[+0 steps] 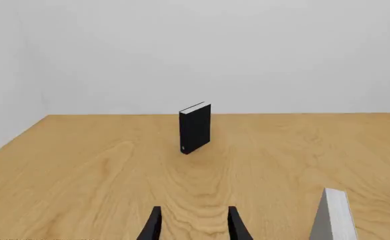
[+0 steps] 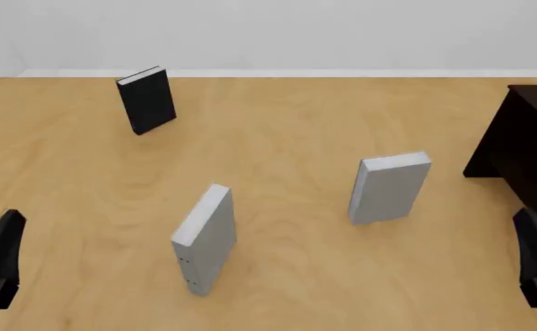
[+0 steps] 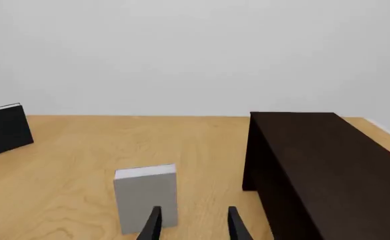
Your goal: Pick up the book on the right and place it on the cabinet shelf.
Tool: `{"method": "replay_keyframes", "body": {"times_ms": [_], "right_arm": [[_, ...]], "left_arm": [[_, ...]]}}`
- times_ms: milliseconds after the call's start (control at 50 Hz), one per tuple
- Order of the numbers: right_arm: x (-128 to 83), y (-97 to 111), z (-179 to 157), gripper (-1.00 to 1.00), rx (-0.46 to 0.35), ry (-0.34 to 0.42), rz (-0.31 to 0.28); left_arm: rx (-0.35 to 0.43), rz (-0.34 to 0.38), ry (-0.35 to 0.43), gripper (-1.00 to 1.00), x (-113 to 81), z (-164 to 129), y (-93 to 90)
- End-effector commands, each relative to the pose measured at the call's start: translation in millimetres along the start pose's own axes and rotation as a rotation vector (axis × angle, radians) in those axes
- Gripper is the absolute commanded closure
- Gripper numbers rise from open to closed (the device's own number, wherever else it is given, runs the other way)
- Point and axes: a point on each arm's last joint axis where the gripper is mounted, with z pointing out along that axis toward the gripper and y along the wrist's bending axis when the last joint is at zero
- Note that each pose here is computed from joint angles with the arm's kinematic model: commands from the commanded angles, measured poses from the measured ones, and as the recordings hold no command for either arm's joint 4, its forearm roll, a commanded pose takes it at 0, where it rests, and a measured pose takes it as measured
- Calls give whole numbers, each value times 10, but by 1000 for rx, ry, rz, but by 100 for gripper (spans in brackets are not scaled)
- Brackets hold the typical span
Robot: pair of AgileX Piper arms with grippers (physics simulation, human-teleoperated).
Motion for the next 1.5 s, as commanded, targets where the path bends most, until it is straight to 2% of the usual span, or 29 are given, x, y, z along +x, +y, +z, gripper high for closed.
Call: {"method": "replay_keyframes", "body": {"times_ms": [20, 80, 100, 120, 140, 200, 220, 380, 560, 580, 640, 700, 720, 820, 880, 920, 980, 1020, 1060, 1100, 1120, 1240, 1260, 1340, 1380, 1500], "right_arm": [[-118, 9, 21, -100, -20, 27, -87], [-253, 7, -9, -100, -19, 17, -80], [-371, 19, 0, -100, -45, 25, -134], [-452, 15, -4, -100, -38, 18, -142], [-584, 19, 25, -100, -48, 21, -176], [-754, 30, 59, -100, -69, 20, -206], [-817, 41, 94, -100, -89, 28, -249], [-1386, 80, 235, -100, -145, 18, -386], [-1804, 128, 376, -100, -200, 21, -495], [-1869, 124, 383, -100, -195, 21, -486], [-1924, 149, 447, -100, -221, 41, -540], [-2047, 161, 478, -100, -235, 43, -555], [-2057, 165, 498, -100, -239, 52, -583], [-2162, 194, 573, -100, -267, 69, -635], [-2201, 229, 622, -100, -301, 87, -658], [-2264, 244, 645, -100, -314, 95, -634], [-2237, 279, 708, -100, -349, 124, -701], [-2338, 288, 724, -100, -353, 122, -683], [-2318, 304, 770, -100, -374, 147, -748], [-2329, 328, 804, -100, -401, 174, -771], [-2406, 325, 805, -100, -396, 165, -759], [-2426, 364, 902, -100, -440, 226, -820], [-2398, 362, 915, -100, -448, 239, -855], [-2388, 388, 957, -100, -475, 267, -871], [-2345, 387, 1001, -100, -488, 300, -911], [-2346, 412, 1077, -100, -519, 335, -952]], "left_arm": [[4, -1, 5, -100, 5, 1, -2], [0, -3, 5, -100, 4, 1, 0], [-3, -6, 9, -100, 7, 3, 2], [-4, -5, 10, -100, 9, 2, 2], [4, 1, 15, -100, 14, 3, -2], [2, 0, 18, -100, 17, 4, -1], [4, 0, 18, -100, 17, 3, -2], [5, 17, 21, -100, 20, 3, -3], [20, 19, 32, -100, 30, 5, -11], [21, 21, 31, -100, 29, 4, -12], [23, 22, 32, -100, 31, 3, -13], [21, 21, 35, -100, 33, 3, -12], [21, 23, 34, -100, 33, 2, -12], [19, 23, 38, -100, 35, 4, -11], [22, 27, 38, -100, 34, 7, -13], [23, 25, 39, -100, 35, 9, -13], [23, 28, 44, -100, 39, 10, -13], [24, 29, 47, -100, 37, 19, -14], [23, 29, 46, -100, 39, 16, -13], [24, 29, 46, -100, 40, 15, -14], [25, 30, 47, -100, 40, 15, -14], [17, 29, 50, -100, 42, 19, -10], [17, 29, 53, -100, 40, 26, -10], [20, 29, 53, -100, 41, 22, -11], [20, 31, 55, -100, 43, 24, -12], [17, 39, 49, -100, 41, 19, -10]]}}
